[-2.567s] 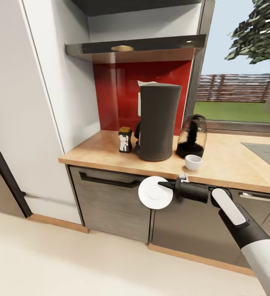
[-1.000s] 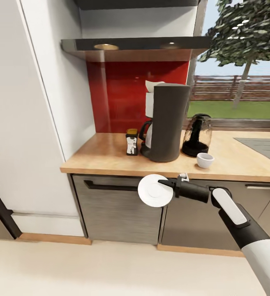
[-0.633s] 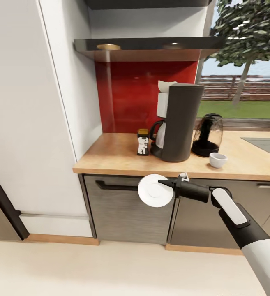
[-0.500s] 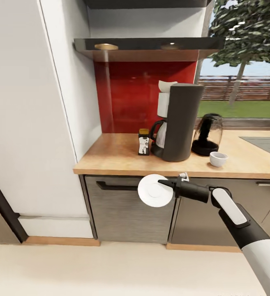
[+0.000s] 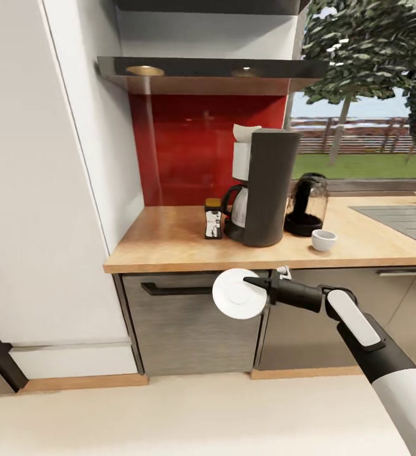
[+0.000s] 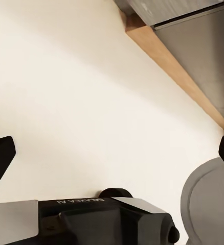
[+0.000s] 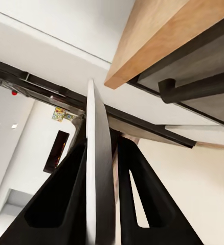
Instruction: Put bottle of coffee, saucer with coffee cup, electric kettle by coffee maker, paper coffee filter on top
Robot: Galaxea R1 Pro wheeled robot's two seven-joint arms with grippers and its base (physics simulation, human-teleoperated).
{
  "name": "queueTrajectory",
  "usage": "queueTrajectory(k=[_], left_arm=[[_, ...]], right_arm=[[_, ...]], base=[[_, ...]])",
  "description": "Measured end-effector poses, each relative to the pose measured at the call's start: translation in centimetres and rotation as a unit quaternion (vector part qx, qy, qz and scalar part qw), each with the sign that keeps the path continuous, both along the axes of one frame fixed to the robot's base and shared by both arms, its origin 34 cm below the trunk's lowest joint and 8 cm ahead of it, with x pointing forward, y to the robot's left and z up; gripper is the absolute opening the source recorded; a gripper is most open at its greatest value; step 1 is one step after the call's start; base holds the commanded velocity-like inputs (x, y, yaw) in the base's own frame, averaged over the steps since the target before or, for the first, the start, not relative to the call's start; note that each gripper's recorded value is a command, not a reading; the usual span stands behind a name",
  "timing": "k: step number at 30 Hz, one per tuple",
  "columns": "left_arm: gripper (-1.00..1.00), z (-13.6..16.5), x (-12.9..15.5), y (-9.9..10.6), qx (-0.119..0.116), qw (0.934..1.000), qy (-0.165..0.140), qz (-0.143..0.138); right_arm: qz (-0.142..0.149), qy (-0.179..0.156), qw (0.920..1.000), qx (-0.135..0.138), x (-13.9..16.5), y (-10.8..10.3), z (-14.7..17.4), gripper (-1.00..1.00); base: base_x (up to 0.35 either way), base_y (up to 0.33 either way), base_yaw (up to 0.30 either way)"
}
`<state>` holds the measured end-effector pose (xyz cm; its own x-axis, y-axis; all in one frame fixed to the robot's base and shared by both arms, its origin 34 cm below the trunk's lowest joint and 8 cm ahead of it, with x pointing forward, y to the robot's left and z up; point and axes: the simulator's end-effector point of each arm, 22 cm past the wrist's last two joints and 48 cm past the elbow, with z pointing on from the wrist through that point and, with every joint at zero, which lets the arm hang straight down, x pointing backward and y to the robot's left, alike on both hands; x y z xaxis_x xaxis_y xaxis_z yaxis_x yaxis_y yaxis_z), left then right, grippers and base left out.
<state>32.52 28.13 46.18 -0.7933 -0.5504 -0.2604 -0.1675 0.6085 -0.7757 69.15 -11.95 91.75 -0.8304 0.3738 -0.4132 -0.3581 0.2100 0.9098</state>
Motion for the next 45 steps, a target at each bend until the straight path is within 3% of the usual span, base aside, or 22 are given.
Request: queueTrajectory(k=[10,14,16,21,29,37,45], left_arm=[[1.00,0.0,0.0,-0.1,0.000,1.0000,0.001,-0.001],[1.00,0.0,0.0,-0.1,0.000,1.0000,0.001,-0.001],[1.00,0.0,0.0,-0.1,0.000,1.0000,0.001,-0.001],[1.00,0.0,0.0,-0.1,0.000,1.0000,0.000,-0.001],[1.00,0.0,0.0,-0.1,0.000,1.0000,0.000,-0.001],[1.00,0.0,0.0,0.0,0.000,1.0000,0.000,-0.001],[1.00,0.0,0.0,0.0,0.000,1.0000,0.000,0.000]], right_arm=[[-0.012,-0.005,0.9993,0.034,0.5,-1.0,1.8,-1.00],[-0.018,-0.010,0.9992,0.034,0.9,-1.4,2.3,-1.00],[-0.023,-0.009,0.9993,0.029,1.2,-1.5,2.3,-1.00],[-0.056,0.021,0.9976,-0.034,2.7,-1.5,-0.4,-1.00],[-0.080,0.050,0.9928,-0.074,4.8,0.6,0.0,-1.00],[-0.080,0.033,0.9942,-0.063,6.4,1.9,4.7,-1.00],[-0.109,0.040,0.9917,-0.055,7.9,1.1,4.7,-1.00]], base=[[0.000,0.011,0.000],[0.000,0.000,0.000],[0.000,0.000,0.000],[0.000,0.000,0.000],[0.000,0.000,0.000],[0.020,0.000,0.000],[0.136,0.000,0.000]])
